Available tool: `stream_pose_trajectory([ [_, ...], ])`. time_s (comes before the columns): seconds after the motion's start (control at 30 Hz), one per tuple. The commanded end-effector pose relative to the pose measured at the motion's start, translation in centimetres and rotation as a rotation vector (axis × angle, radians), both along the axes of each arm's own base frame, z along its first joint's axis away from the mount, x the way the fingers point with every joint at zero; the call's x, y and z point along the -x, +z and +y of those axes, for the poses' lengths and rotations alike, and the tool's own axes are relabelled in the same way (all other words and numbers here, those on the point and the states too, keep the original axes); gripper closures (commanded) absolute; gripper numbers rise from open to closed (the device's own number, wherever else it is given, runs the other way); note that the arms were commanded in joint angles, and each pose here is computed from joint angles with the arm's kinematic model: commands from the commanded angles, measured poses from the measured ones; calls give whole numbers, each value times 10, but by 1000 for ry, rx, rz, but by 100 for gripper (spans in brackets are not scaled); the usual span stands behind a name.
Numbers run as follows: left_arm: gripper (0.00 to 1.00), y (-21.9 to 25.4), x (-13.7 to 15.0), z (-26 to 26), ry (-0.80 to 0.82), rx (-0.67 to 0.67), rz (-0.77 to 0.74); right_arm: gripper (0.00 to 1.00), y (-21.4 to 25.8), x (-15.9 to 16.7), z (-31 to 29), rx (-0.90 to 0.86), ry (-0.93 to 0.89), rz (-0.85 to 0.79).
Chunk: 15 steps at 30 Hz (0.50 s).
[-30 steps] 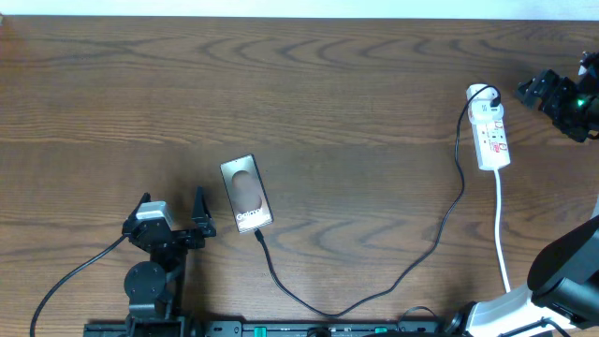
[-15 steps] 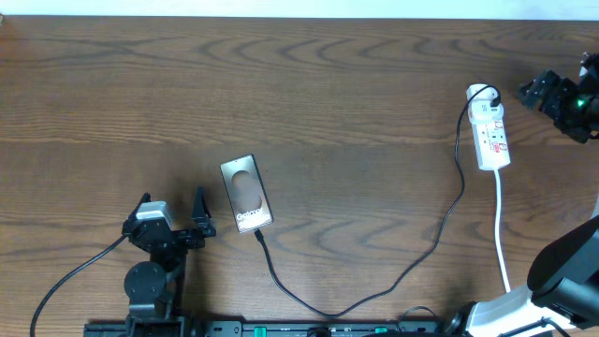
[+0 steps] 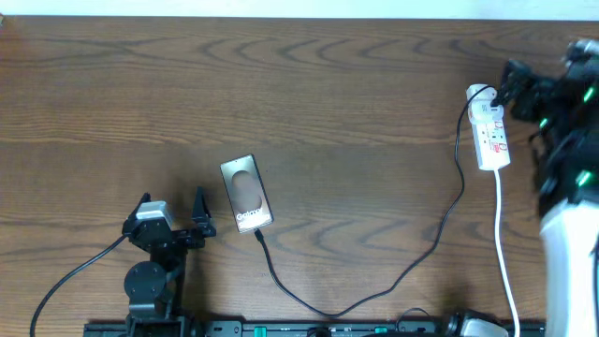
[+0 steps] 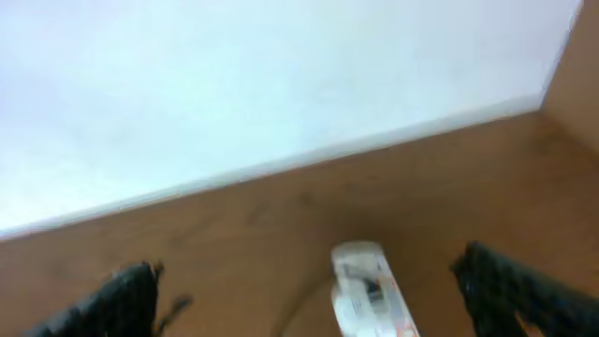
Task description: Plug charger to phone and switch on socket
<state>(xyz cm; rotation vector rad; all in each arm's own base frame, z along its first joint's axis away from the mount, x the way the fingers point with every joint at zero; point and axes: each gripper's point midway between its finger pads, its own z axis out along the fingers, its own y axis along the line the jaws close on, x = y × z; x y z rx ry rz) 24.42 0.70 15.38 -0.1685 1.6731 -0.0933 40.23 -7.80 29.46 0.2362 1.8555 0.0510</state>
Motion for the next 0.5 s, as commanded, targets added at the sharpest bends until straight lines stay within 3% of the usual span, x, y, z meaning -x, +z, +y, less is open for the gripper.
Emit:
stream_pose_trajectory([
  [0.0, 2, -17, 0, 3, 12, -18, 46, 1, -30, 34, 27, 113, 41, -49],
  [0.23, 2, -17, 0, 3, 12, -18, 46, 1, -75, 97, 57, 211, 107, -193],
  [0.47, 2, -17, 0, 3, 12, -18, 46, 1, -139, 137, 63, 182, 103, -196],
])
